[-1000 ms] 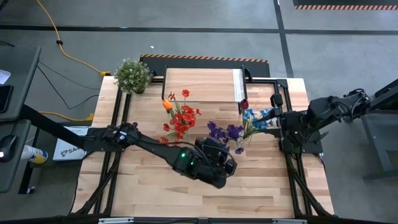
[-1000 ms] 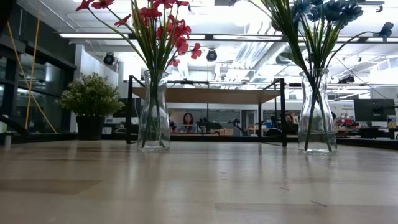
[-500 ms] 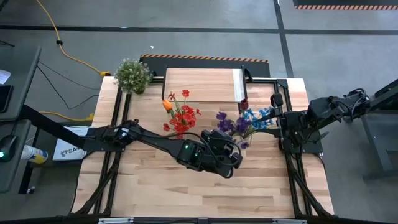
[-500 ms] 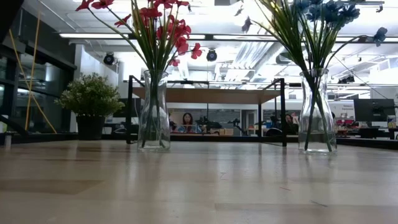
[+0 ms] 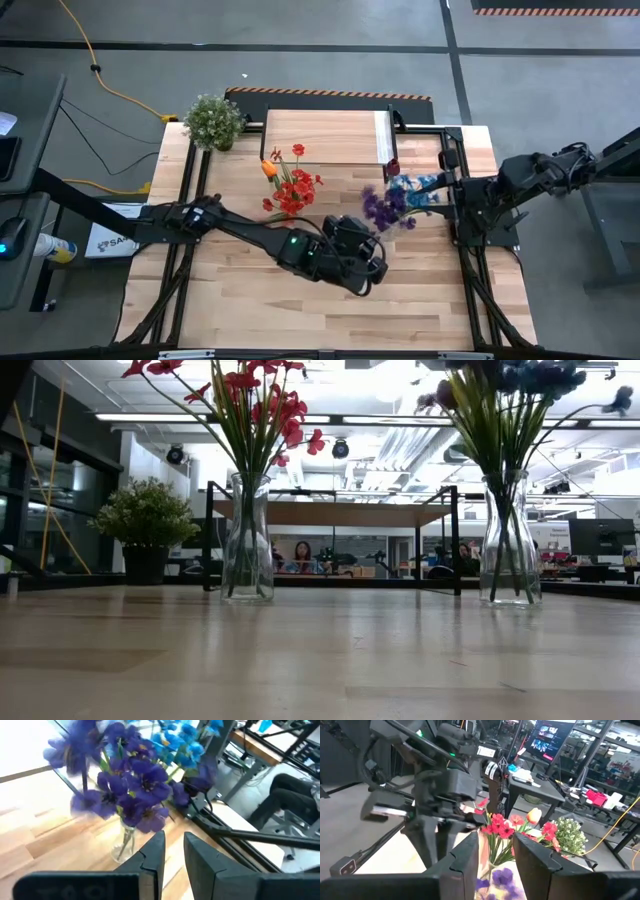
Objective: Pick and place flowers into a vace then onto a shelf
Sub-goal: Put the left transparent vase on the shelf
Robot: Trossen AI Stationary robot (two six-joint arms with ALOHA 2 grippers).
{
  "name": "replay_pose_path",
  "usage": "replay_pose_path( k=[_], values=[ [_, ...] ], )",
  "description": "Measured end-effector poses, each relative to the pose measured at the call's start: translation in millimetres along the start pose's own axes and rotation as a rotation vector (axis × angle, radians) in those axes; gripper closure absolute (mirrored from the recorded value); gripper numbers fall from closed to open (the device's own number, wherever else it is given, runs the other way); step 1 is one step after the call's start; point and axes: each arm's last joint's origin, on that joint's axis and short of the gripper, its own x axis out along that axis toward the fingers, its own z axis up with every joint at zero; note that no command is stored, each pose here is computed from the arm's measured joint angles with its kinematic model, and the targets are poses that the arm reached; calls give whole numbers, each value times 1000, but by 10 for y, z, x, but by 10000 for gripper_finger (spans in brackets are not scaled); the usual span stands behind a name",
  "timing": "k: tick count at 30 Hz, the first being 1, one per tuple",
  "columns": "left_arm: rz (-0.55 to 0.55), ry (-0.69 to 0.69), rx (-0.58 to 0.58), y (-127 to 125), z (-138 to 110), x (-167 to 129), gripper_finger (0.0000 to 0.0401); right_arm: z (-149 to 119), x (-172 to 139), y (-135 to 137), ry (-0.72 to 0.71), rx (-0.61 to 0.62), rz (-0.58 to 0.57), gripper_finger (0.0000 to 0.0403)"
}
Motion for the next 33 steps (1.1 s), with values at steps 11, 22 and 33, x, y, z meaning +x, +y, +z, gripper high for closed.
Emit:
replay_pose_path(
  k=[11, 22, 33],
  values=[
    [-109, 3, -13, -133, 13, -495, 297, 33, -165, -38, -67, 6, 49, 289],
    [-219, -25, -66, -294, -129, -1159, 297, 64, -450, -52, -180, 165, 295, 289],
    [-297, 40, -188, -384, -490, -1709, 298, 47, -555, -36, -172, 294, 446, 289]
  ],
)
